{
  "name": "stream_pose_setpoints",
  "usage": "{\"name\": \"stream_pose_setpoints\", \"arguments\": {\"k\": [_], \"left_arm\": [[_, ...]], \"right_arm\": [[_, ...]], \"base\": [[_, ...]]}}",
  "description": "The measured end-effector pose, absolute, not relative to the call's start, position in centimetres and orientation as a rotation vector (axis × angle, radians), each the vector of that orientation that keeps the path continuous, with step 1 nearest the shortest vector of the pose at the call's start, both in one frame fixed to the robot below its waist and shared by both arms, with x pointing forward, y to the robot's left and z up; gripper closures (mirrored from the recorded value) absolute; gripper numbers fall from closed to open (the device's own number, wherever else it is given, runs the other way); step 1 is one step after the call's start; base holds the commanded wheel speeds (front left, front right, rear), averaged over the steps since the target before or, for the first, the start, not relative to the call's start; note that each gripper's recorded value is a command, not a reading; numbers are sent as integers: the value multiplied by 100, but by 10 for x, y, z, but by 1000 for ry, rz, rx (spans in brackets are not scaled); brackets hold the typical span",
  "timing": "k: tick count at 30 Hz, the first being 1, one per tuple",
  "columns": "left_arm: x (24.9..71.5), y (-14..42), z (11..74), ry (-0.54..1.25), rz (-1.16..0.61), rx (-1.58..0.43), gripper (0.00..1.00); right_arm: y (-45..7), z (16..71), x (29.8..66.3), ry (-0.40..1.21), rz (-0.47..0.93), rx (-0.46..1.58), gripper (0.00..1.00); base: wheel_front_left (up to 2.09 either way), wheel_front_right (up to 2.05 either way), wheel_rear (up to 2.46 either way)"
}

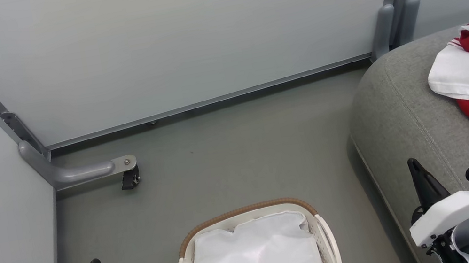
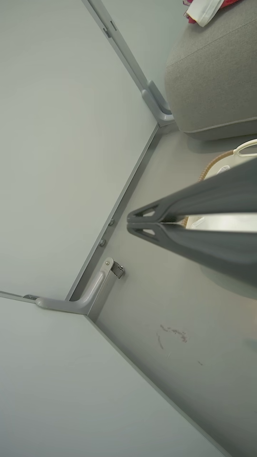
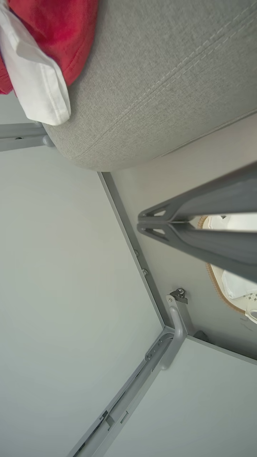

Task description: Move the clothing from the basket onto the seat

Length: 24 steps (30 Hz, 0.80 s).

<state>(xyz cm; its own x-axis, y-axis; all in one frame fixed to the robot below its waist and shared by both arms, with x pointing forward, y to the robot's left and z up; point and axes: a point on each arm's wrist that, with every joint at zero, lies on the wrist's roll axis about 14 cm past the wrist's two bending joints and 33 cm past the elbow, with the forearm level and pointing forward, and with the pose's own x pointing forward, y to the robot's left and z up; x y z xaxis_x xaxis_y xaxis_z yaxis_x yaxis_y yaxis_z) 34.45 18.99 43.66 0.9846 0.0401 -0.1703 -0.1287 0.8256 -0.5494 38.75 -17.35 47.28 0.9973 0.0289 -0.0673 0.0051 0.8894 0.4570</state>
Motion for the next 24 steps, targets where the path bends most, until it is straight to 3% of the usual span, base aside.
{"name": "stream_pose_setpoints", "arguments": {"k": [24], "left_arm": [[358, 196, 451, 126, 121, -904, 100]], "right_arm": [[-185, 480, 390, 67, -42, 822, 100]], "base": [[0, 0, 0]]}}
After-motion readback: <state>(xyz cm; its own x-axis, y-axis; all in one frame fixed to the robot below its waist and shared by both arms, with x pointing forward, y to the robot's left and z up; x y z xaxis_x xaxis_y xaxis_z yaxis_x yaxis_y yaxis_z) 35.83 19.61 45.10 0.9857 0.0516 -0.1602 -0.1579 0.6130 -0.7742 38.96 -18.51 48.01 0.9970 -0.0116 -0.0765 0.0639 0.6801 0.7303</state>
